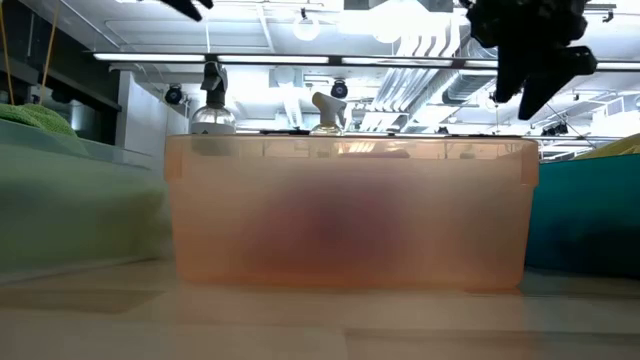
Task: Sort microfiber towel by color & place in baskets
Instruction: Put the green towel into the white bin
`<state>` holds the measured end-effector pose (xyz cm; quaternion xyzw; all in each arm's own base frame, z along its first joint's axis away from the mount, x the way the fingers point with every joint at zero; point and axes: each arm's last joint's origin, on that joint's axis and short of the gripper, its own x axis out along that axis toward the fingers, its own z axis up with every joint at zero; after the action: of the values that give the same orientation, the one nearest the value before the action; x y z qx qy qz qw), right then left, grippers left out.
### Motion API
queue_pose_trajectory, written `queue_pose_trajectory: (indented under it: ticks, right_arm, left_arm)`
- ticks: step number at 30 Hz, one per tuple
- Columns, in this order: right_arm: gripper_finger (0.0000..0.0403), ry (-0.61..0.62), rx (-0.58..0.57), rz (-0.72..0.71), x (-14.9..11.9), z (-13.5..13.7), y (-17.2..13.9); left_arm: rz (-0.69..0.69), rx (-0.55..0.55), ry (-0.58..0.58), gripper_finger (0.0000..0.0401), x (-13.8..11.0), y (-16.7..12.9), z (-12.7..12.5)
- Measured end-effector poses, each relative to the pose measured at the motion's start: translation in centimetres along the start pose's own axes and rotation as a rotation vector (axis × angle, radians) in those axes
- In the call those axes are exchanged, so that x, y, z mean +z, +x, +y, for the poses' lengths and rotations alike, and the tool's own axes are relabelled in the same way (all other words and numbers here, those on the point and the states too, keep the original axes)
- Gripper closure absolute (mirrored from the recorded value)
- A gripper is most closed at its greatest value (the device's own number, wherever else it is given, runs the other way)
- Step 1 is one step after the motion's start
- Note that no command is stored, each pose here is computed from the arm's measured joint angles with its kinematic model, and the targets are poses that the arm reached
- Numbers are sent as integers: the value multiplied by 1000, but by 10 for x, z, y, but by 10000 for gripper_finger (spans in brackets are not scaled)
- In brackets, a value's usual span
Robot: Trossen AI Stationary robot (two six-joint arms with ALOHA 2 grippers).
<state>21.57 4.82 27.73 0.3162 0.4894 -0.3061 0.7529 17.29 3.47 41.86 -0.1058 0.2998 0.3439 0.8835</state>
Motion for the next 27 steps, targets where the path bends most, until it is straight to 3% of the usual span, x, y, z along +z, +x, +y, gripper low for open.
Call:
queue_pose_trajectory:
  ticks: [6,9,11,13,16,27]
  right_arm:
    - [151,-26,-4,-11,8,-3,2]
    - [151,-35,-9,-13,12,-5,3]
    - [151,-37,-12,-15,14,-6,3]
    - [151,-42,-16,-16,17,-8,4]
    - [151,-36,-18,-19,21,-10,5]
    - [151,0,14,-41,27,-9,6]
  left_arm:
    - [-79,-179,-241,204,-67,24,-1]
    - [21,-287,-323,204,-102,42,-7]
    - [164,-328,-330,204,-122,52,-12]
    - [306,-295,-348,204,-139,62,-15]
    - [455,-151,-378,204,-157,77,-16]
    - [625,214,-335,204,-185,135,-23]
